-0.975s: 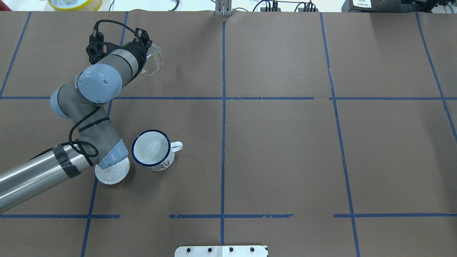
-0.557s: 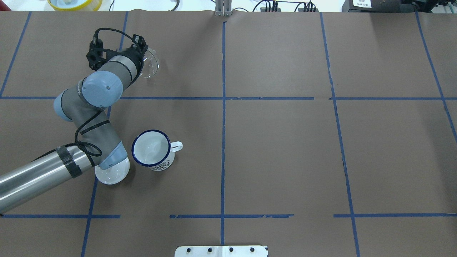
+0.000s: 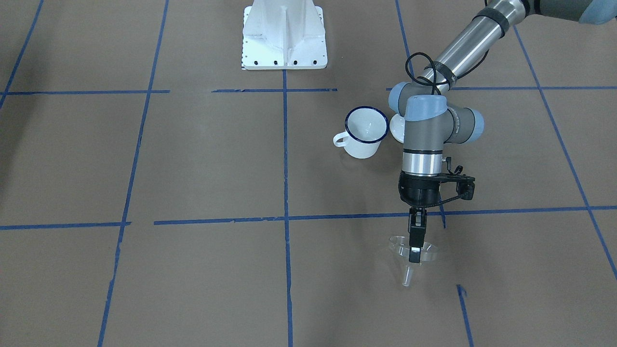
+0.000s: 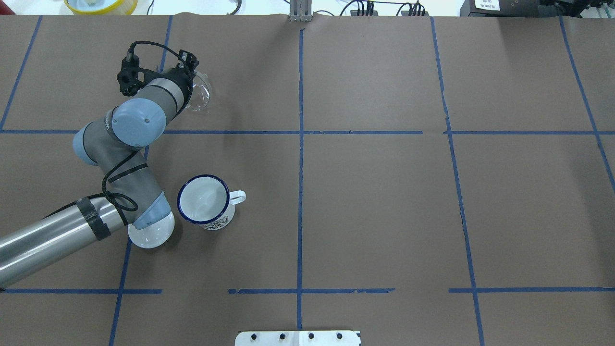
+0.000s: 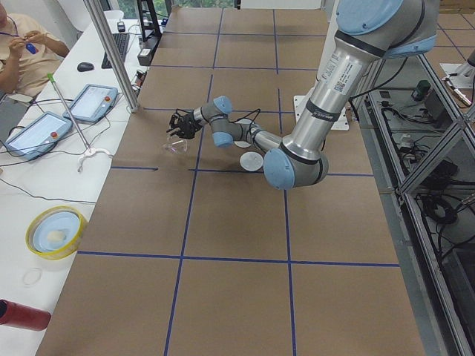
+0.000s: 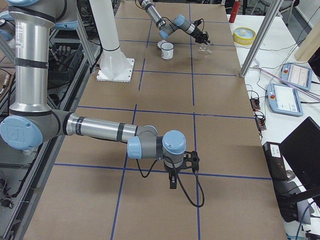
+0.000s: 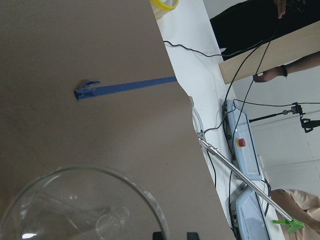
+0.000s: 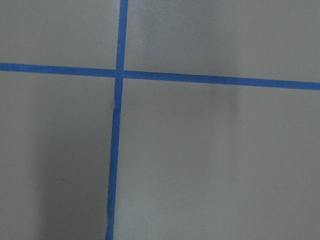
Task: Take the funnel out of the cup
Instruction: 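Set the glass funnel down on the table and open the left gripper, then move the left gripper to the white lid and grasp it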
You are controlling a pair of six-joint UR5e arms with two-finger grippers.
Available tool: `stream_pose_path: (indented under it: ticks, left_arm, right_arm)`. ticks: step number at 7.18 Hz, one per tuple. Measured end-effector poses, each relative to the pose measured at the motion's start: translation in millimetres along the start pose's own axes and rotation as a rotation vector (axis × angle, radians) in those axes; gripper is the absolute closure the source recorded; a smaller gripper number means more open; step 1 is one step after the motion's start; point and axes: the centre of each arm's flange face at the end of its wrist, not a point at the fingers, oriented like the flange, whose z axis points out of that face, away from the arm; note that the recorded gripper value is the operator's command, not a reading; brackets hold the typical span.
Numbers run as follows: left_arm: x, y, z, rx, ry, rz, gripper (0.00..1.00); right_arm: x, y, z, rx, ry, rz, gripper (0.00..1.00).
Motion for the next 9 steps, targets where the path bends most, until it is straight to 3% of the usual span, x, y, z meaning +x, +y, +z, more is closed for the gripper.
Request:
stream_pose_path:
  ticks: [2, 3, 5, 7, 9]
  left_arm:
    - [20, -1, -22, -0.059, 0.012, 0.147, 0.0]
    - [26, -11, -42, -0.133, -0.024, 0.242, 0.0]
    - [46, -49, -108, -0.317, -0.166, 0.522, 0.0]
    - [45, -93, -173, -0.438, -0.262, 0.83, 0.0]
    - [16, -148, -231, -0.524, -0.297, 0.992, 0.0]
  right_arm:
    - [0, 0, 0, 0.0, 0.0, 0.0, 0.0]
    - [0, 0, 0, 0.0, 0.0, 0.0, 0.0]
    - [0, 0, 0, 0.0, 0.0, 0.0, 0.0]
    - [0, 0, 0, 0.0, 0.0, 0.0, 0.0]
    - [0, 0, 0, 0.0, 0.0, 0.0, 0.0]
